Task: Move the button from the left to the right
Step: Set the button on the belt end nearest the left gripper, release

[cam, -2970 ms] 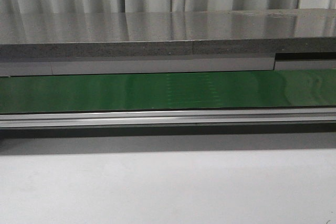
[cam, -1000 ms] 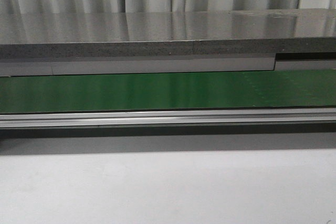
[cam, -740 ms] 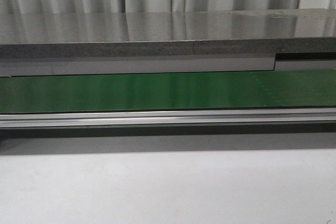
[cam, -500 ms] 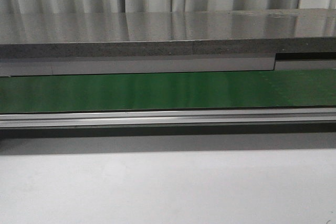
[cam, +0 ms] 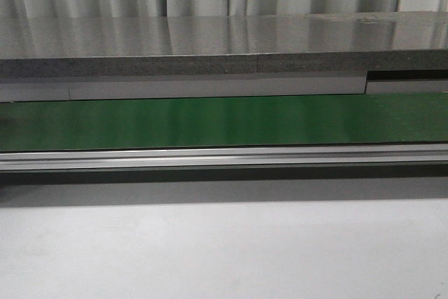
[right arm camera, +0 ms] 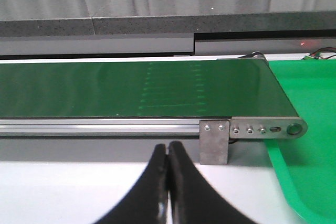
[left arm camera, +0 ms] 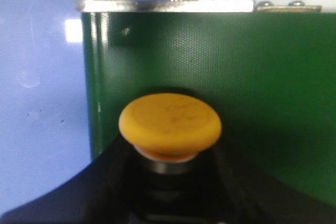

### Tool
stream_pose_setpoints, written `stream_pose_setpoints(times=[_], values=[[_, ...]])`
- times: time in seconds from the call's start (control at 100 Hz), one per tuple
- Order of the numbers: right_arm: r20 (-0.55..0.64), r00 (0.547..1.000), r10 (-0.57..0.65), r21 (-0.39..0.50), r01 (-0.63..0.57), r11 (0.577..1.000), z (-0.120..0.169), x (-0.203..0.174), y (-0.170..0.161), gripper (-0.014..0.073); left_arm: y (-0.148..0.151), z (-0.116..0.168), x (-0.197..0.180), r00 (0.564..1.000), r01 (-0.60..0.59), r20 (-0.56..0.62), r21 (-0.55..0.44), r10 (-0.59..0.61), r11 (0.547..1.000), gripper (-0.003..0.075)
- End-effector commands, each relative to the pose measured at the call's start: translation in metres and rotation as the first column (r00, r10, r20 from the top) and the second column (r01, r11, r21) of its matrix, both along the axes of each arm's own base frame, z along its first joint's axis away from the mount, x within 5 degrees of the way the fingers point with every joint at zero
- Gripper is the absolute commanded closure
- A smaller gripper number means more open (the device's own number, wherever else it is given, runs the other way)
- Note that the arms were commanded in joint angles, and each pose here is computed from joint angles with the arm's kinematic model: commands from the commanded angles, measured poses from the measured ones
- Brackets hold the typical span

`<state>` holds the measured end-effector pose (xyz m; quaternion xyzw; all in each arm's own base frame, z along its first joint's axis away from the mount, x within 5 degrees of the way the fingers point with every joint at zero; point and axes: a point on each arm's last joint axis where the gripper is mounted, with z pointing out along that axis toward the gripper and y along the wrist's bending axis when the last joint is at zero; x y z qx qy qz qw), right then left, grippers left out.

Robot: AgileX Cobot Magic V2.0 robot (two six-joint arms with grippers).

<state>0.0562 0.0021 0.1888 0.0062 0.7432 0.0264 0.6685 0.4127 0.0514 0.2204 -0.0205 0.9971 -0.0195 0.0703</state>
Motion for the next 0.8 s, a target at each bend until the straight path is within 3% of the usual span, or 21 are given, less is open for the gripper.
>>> stream_pose_setpoints(times=[0.0, 0.1, 0.2, 0.42, 0.6, 0.79], values=[[0.115, 0.993, -0.003, -0.009, 0.004, 1.0, 0.014, -0.002, 0.0, 0.0662, -0.002, 0.027, -0.003, 0.998, 0.008, 0.067, 0.012, -0.009, 1.0, 0.0407], [0.115, 0.993, -0.003, -0.009, 0.004, 1.0, 0.014, -0.002, 0.0, 0.0662, -0.002, 0.027, -0.002, 0.998, 0.008, 0.067, 0.009, -0.009, 1.0, 0.0208], [0.115, 0.993, -0.003, -0.009, 0.004, 1.0, 0.014, -0.002, 0.0, 0.0662, -0.002, 0.027, -0.003, 0.998, 0.008, 0.061, 0.008, -0.009, 1.0, 0.0113], [0.115, 0.993, -0.003, -0.009, 0.004, 1.0, 0.014, -0.002, 0.0, 0.0662, -0.006, 0.045, -0.007, 0.993, 0.003, 0.121, -0.017, -0.001, 1.0, 0.0113], [0.115, 0.993, -0.003, -0.009, 0.004, 1.0, 0.014, -0.002, 0.0, 0.0662, -0.013, 0.086, -0.019, 0.966, 0.01, 0.257, -0.019, -0.005, 1.0, 0.0113], [0.115, 0.993, -0.003, -0.009, 0.004, 1.0, 0.014, -0.002, 0.0, 0.0662, -0.04, 0.127, -0.036, 0.923, 0.078, 0.378, -0.003, -0.071, 0.997, 0.0113]])
